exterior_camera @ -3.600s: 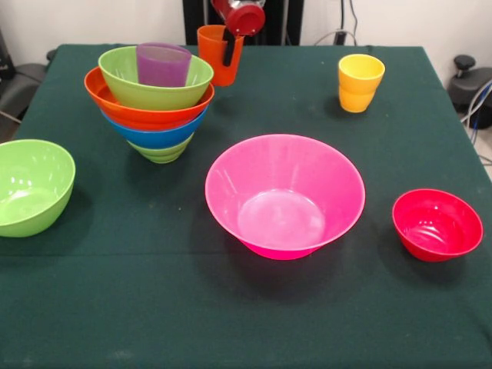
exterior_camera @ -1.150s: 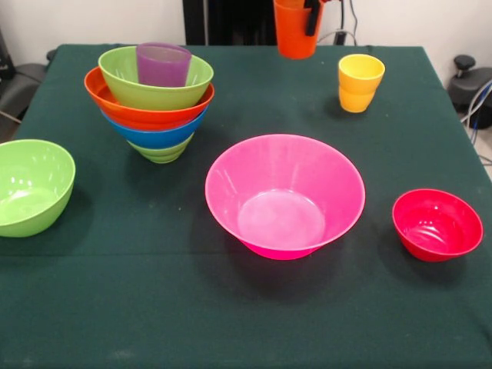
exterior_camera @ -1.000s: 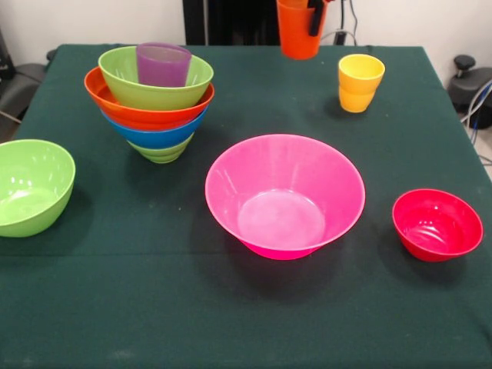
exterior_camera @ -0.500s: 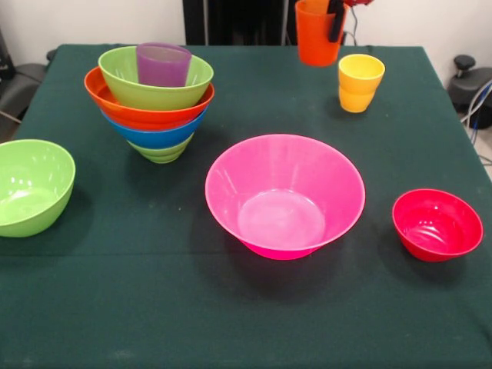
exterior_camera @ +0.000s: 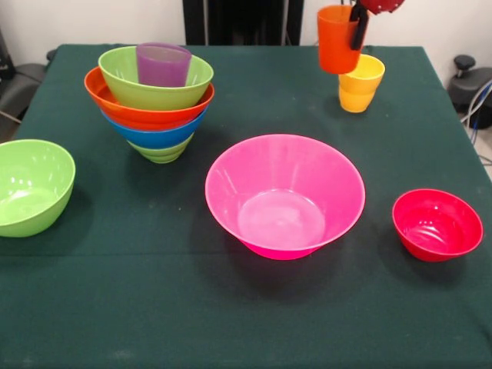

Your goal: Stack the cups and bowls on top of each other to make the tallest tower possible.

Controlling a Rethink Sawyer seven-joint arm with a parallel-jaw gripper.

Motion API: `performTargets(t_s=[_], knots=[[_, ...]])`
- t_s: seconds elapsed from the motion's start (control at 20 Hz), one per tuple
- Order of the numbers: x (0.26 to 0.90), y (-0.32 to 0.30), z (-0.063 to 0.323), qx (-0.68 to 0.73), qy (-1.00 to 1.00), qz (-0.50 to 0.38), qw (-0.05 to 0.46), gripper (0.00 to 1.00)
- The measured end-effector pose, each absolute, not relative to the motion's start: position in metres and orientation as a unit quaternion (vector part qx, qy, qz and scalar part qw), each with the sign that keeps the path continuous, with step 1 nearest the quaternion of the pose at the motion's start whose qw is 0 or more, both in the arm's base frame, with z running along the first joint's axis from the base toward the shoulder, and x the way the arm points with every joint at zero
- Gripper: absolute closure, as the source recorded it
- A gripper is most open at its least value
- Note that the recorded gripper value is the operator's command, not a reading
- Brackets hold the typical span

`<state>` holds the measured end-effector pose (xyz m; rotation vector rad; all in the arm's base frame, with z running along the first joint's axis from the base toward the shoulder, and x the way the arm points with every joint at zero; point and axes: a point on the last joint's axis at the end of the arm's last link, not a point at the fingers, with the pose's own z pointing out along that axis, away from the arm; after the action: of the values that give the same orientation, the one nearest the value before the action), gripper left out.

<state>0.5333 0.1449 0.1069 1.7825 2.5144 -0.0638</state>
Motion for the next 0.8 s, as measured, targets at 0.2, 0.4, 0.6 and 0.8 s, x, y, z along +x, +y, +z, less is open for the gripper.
performTargets(t_s=[0.2, 0.4, 0.6, 0.8], knots=[[0.532, 0.151, 0.106, 0.581, 0.813, -0.023, 0.03, 1.0], [0.53, 0.154, 0.109, 0.582, 0.812, -0.023, 0.03, 1.0], [0.531, 0.158, 0.114, 0.585, 0.81, -0.021, 0.029, 1.0], [0.532, 0.158, 0.116, 0.59, 0.806, -0.019, 0.029, 1.0]])
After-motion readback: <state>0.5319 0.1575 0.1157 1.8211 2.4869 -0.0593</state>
